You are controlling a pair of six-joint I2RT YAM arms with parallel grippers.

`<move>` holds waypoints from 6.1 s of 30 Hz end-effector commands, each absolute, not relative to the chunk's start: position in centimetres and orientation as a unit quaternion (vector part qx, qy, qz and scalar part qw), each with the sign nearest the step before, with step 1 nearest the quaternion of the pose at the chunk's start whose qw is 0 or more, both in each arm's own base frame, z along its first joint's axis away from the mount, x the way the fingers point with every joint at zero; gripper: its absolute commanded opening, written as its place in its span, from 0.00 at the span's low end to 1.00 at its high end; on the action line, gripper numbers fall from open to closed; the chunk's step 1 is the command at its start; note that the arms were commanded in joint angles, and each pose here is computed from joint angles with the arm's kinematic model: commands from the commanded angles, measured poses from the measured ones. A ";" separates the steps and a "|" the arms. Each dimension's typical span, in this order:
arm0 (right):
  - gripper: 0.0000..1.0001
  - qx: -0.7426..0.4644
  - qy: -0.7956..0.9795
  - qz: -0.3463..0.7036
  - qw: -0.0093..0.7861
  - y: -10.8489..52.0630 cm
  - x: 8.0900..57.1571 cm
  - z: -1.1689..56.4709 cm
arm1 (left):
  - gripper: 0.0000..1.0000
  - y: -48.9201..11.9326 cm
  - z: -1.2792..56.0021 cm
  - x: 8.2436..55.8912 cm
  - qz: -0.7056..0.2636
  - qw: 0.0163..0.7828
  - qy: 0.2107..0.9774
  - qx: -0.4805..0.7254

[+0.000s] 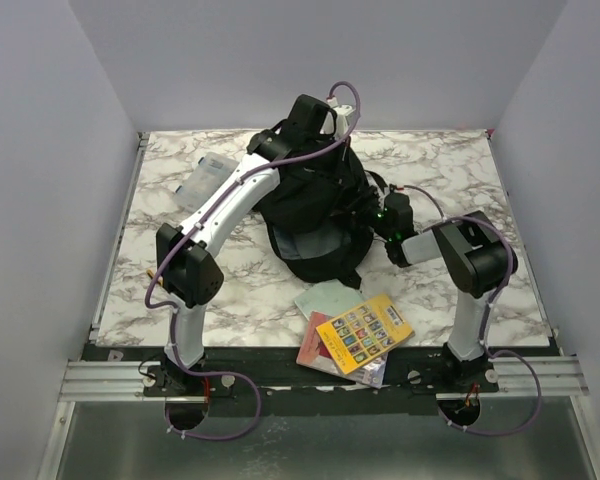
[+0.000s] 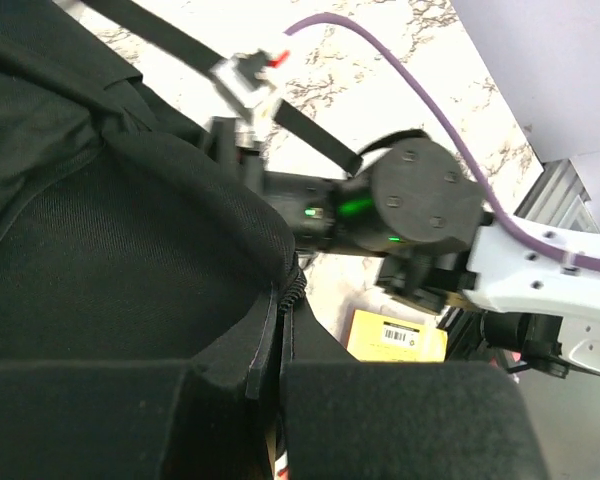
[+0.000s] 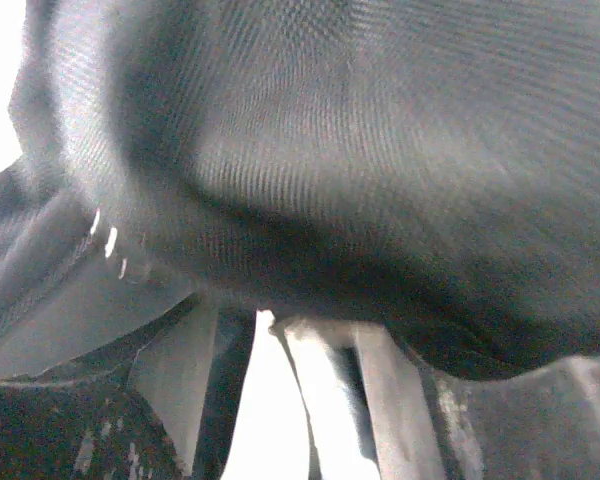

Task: Pack the student bag
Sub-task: Place the book in the student bag, then pick up the book from the center of the board, then place the book in the student bag.

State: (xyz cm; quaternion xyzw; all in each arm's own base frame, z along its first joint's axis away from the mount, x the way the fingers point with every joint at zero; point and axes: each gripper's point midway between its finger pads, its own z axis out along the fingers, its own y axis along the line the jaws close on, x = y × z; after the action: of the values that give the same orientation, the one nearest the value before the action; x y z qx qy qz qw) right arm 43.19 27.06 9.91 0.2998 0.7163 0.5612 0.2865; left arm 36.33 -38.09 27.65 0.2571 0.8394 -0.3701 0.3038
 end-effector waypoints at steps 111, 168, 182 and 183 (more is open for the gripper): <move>0.71 0.316 0.874 0.314 0.195 13.7 15.4 5.1 | 0.66 -31.6 27.4 23.2 -0.494 0.294 0.788 0.220; 0.28 -0.068 0.708 0.655 0.255 25.3 20.7 30.3 | 0.00 -28.2 33.8 20.7 -0.659 0.303 0.680 0.110; 0.66 0.018 0.637 0.742 0.208 26.9 17.7 28.6 | 0.00 -25.3 38.2 25.0 -0.695 0.420 0.581 -0.061; 0.66 0.017 0.627 0.750 0.209 27.0 17.6 29.1 | 0.00 -25.2 38.5 25.1 -0.700 0.421 0.574 -0.062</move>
State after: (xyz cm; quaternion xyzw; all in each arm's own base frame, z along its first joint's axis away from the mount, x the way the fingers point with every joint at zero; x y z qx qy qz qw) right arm 18.04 26.39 25.77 0.0293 0.6802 0.7096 0.1815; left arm 23.95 -26.68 34.57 -0.0253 0.6450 -0.6696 0.3673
